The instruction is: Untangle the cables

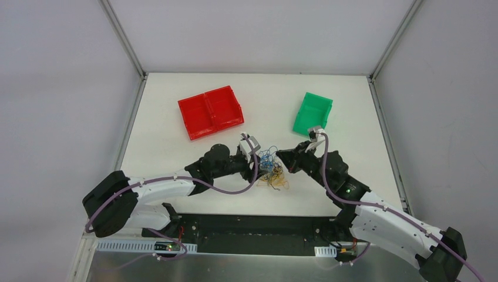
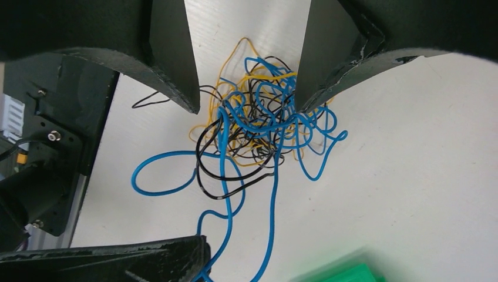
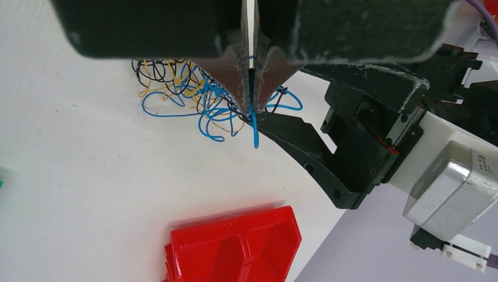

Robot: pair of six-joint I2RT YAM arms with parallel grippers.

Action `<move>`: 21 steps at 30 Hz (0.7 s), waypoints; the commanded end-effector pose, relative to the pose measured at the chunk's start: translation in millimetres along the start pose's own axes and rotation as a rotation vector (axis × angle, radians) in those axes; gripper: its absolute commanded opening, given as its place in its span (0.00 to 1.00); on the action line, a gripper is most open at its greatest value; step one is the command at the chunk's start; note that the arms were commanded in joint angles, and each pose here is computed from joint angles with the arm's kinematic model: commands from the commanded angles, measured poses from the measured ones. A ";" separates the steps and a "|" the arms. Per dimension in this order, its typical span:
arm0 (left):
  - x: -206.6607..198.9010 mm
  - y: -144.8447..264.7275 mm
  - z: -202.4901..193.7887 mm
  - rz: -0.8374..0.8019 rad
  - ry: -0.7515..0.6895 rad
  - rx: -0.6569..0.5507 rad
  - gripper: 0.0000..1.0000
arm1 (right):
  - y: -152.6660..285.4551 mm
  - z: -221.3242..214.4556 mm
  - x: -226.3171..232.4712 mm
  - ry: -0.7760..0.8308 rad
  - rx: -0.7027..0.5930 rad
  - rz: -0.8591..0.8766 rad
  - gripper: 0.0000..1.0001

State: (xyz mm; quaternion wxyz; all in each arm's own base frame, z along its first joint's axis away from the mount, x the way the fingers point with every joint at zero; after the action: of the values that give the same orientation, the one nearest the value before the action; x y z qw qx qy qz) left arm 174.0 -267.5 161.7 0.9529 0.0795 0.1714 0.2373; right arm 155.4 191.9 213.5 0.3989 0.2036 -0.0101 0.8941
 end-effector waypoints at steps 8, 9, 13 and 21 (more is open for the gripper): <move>7.7 -17.7 10.5 0.077 -0.113 -0.053 0.36 | 6.9 16.8 8.8 -0.037 -0.103 0.051 0.00; 8.9 -19.2 11.5 0.087 -0.113 -0.055 0.25 | 7.1 17.2 8.5 -0.037 -0.105 0.048 0.00; 14.6 -16.5 16.6 0.150 -0.124 -0.067 0.00 | 9.0 19.8 4.6 -0.047 -0.129 0.012 0.00; 49.3 12.0 22.1 0.543 -0.035 -0.119 0.00 | 32.1 30.6 -39.5 -0.133 -0.297 -0.369 0.00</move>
State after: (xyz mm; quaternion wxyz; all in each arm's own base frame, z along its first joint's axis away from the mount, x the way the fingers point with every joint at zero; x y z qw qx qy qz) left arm 202.8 -254.7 154.8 0.9149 0.0950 0.1114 0.3763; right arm 155.6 168.3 225.9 0.4622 0.1994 -0.0739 0.8609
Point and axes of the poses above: each gripper's point midway between its finger pads, its own y axis back along the fingers, its own x axis along the line the jaws close on, z = x × y, the point moved 7 cm from there along y, back along the fingers, and after that the axes turned 7 degrees about y, right-handed, at the moved point
